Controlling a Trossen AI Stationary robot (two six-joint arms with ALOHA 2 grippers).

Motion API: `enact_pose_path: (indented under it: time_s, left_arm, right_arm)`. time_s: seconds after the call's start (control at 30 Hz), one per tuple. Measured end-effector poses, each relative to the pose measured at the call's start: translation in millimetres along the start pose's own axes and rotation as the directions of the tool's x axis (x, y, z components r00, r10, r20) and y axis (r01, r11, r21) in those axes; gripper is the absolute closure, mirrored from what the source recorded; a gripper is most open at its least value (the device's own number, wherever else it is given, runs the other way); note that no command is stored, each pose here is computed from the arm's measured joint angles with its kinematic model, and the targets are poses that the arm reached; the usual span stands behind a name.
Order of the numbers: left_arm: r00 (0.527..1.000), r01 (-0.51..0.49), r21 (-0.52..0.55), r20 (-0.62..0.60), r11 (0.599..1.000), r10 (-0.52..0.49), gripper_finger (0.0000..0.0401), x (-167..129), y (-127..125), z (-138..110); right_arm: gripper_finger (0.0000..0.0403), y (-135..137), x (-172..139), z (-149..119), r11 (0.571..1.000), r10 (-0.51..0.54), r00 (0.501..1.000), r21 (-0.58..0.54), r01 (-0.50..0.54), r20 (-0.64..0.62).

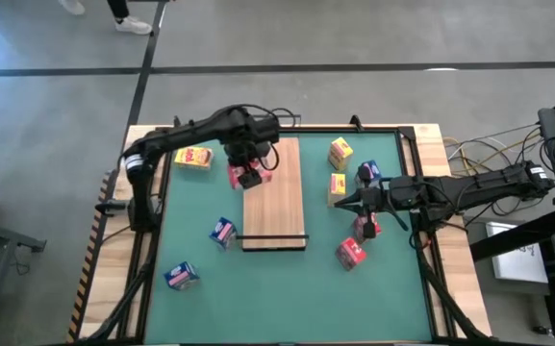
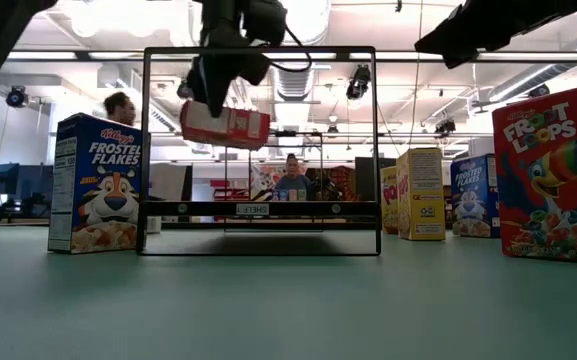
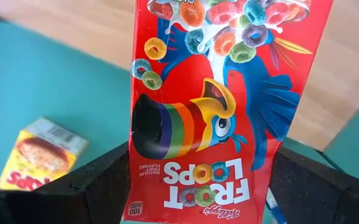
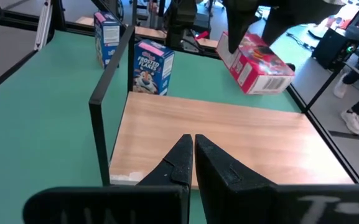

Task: Stack cereal on shelf
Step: Put the top red cereal box on the shelf

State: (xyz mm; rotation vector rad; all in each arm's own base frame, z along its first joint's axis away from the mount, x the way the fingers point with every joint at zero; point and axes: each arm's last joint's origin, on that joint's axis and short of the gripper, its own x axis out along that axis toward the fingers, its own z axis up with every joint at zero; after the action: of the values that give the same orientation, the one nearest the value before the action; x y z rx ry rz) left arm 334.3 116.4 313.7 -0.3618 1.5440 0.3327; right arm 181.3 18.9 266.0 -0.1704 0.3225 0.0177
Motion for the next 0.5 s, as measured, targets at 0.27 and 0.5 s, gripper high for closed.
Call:
enact_pose_path:
  time_s: [0.27, 0.5]
  left_arm:
    - [0.996, -0.016, -0.037, -0.088, 0.999, 0.013, 0.0091, 28, -3, 14]
    - [0.99, -0.02, 0.015, -0.137, 1.0, 0.022, 0.0091, 51, -11, 26]
  right_arm:
    - [0.0394, 0, 0, -1, 1.0, 0.001, 1.0, 0.007, -0.001, -0.009]
    - [0.0394, 0, 0, -1, 1.0, 0.0, 1.0, 0.013, 0.0, -0.008]
